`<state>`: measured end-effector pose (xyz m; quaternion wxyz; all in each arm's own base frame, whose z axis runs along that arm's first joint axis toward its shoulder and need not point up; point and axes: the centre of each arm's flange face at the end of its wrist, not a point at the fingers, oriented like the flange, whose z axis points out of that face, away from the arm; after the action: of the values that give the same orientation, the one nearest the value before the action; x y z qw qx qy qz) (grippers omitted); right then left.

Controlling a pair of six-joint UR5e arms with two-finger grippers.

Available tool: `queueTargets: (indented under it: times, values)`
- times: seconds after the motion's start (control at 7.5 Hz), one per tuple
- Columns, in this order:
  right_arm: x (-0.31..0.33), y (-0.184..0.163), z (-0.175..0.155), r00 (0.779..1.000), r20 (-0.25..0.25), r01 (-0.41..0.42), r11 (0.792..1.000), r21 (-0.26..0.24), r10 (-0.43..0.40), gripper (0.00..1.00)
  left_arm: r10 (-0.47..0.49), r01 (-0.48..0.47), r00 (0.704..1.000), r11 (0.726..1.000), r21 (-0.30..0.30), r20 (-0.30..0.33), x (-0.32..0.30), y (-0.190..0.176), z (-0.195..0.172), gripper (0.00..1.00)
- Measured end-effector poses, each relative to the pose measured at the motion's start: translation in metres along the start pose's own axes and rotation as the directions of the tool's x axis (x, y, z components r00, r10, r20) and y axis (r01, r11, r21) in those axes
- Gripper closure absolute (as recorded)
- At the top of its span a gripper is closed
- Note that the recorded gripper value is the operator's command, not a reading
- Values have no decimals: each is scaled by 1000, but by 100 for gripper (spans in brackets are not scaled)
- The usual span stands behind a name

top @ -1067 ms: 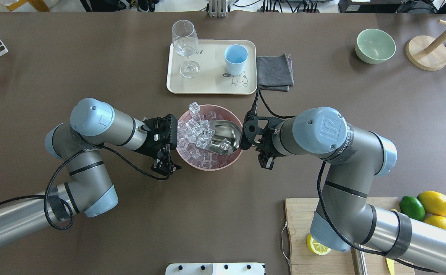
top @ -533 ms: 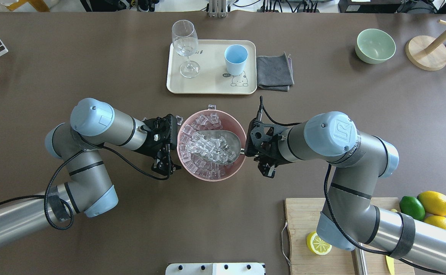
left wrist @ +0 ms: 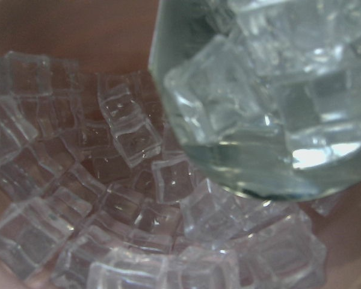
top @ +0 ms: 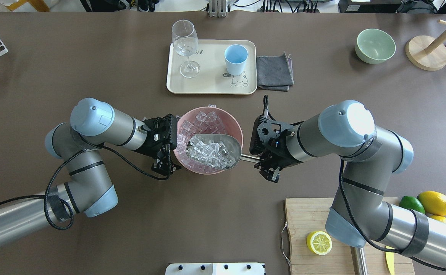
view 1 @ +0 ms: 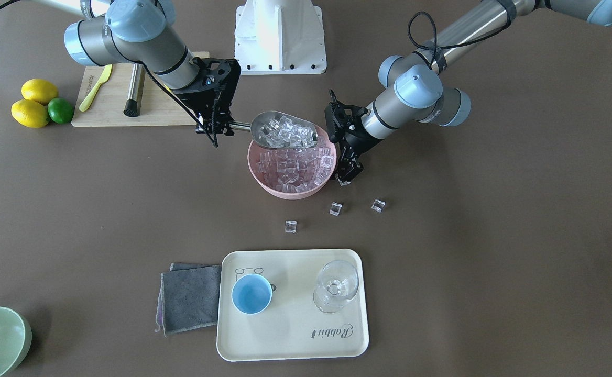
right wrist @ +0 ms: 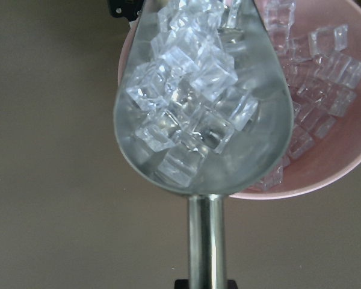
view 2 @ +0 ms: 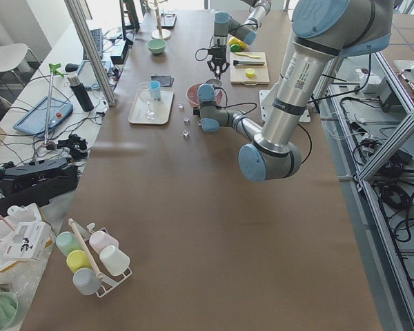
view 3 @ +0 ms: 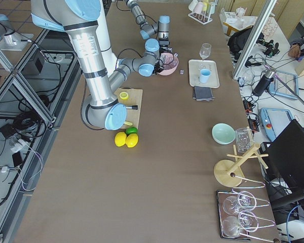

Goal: Put ice in cup with scoop

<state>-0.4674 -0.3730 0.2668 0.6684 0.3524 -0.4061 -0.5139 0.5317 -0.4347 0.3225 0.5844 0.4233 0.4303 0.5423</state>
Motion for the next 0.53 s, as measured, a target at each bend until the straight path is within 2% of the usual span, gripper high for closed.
queueTargets:
  times: [0.4, 0.53]
  values:
    - [21, 8, -32, 995, 25, -97, 995, 14, 97, 100, 0, 0, 1000, 1000, 0, 0, 0, 0, 0, 1]
    - [37, 14, -43, 989, 6, -146, 989, -7, 146, 100, 0, 0, 1000, 1000, 1, 1, 0, 0, -1, 1]
